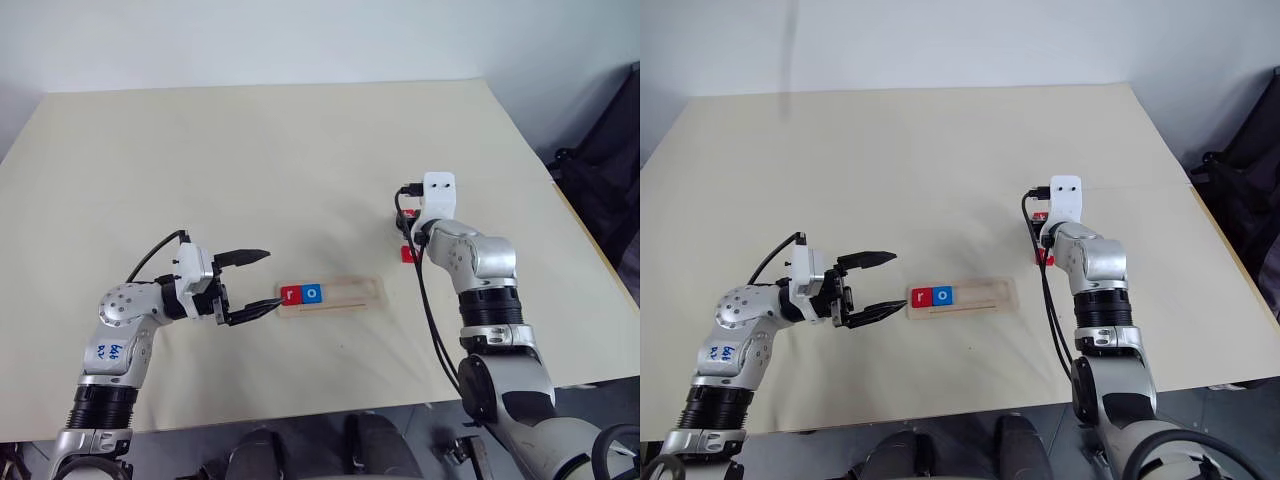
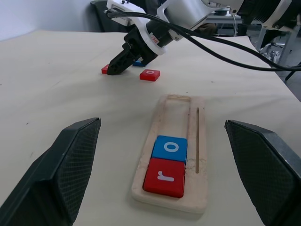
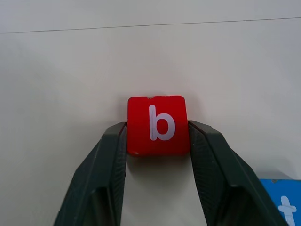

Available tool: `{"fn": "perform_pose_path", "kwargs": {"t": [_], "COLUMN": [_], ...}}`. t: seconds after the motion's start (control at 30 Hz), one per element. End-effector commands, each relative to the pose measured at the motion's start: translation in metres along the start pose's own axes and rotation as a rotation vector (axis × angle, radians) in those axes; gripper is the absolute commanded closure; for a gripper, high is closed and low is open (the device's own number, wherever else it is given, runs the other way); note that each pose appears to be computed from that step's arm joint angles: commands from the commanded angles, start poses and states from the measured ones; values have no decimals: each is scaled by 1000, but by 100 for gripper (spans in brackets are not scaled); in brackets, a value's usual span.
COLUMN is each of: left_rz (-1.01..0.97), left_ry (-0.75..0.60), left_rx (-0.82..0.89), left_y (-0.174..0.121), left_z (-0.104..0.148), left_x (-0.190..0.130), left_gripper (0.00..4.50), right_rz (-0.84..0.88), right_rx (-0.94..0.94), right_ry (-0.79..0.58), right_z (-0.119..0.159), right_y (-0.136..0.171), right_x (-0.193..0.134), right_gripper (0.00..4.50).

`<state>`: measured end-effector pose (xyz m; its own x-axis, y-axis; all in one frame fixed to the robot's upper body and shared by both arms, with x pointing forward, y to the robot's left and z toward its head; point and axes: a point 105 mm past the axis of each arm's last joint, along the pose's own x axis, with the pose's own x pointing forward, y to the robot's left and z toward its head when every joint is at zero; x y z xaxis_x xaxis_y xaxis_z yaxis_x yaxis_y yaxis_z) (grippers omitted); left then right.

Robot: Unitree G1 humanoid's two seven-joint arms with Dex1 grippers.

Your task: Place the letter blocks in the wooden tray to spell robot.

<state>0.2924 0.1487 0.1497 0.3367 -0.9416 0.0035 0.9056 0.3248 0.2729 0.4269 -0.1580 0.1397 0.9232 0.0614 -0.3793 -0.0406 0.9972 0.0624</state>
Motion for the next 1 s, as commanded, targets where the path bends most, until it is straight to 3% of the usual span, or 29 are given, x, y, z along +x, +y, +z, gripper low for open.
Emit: {"fn": "perform_pose_path", "kwargs": {"t": [0.03, 0.3, 0.43, 0.57, 0.73, 0.83, 1.0], "left_rz": [-29, -99, -118, -130, -149, -150, -132], "left_ry": [-19, -20, -19, -18, -18, -14, -4], "left_rx": [27, 4, 4, 9, 7, 9, 14], "left_y": [-2, -4, 2, 6, 5, 5, 7], "left_z": [7, 2, 2, 3, 4, 4, 4], "left_x": [6, 12, 14, 15, 17, 15, 11], "left_gripper": [0, 0, 0, 0, 0, 0, 0], "right_rz": [51, 68, 29, 23, 6, 44, 102], "right_rx": [1, -86, -87, -44, -23, -27, -44], "right_ry": [-72, -83, 25, 112, 126, 118, 55], "right_z": [17, 5, -36, -68, -77, -76, -60], "right_y": [4, -5, -20, -18, -14, -10, -18], "right_x": [-22, -85, -112, -121, -119, -117, -125], "right_gripper": [259, 259, 259, 259, 259, 196, 27]}}
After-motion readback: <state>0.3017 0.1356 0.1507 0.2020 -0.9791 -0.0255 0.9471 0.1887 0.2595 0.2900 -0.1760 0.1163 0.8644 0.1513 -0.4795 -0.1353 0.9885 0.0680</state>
